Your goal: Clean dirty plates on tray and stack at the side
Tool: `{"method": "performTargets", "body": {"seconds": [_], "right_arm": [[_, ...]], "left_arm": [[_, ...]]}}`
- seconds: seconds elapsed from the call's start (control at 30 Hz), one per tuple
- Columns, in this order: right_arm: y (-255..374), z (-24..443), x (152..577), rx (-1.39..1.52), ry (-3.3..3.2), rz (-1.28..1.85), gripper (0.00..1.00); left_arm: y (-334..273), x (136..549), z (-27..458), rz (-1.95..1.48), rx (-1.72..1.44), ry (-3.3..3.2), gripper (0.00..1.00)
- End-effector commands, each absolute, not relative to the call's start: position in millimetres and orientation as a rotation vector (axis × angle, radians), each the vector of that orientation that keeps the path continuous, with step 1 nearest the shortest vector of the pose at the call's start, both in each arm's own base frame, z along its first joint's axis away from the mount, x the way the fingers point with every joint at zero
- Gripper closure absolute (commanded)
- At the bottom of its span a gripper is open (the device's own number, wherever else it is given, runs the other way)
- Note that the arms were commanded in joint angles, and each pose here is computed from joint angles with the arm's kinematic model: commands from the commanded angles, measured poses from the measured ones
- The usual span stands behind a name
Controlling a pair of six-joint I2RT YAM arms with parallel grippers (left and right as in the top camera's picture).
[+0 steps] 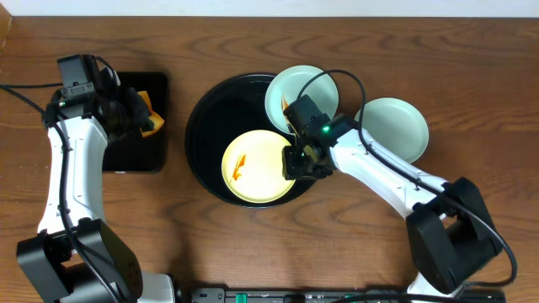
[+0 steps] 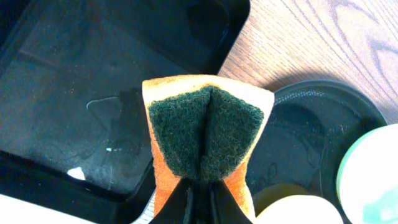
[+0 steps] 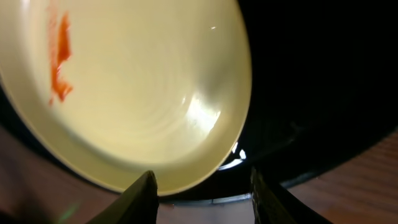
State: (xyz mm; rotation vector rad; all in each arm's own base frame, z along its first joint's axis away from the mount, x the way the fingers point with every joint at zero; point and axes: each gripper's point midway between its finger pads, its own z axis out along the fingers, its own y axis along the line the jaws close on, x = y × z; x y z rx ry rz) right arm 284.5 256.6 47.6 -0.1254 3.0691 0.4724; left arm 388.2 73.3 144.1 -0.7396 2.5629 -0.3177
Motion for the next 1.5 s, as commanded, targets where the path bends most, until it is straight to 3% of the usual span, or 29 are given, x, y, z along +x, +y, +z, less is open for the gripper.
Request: {"method": "performTargets", "body": {"seconds": [0.0, 0.23, 0.8, 1.47], "right_arm": [[256, 25, 286, -0.026, 3.117, 0.406, 0.55], [262, -3, 289, 0.013, 3.150, 0.414, 0.58], [214, -5, 309, 0.160, 3.193, 0.420, 0.55], [213, 5, 343, -0.305, 3.027, 0.456, 0.39]], "left_arm": [[77, 390, 145, -0.297, -0.736, 2.564, 0.92], [77, 390, 145, -0.297, -0.735, 2.564, 0.93], [72, 390, 144, -0.302, -0.719, 2.574, 0.93], [72, 391, 144, -0.302, -0.719, 2.573, 0.92]]}}
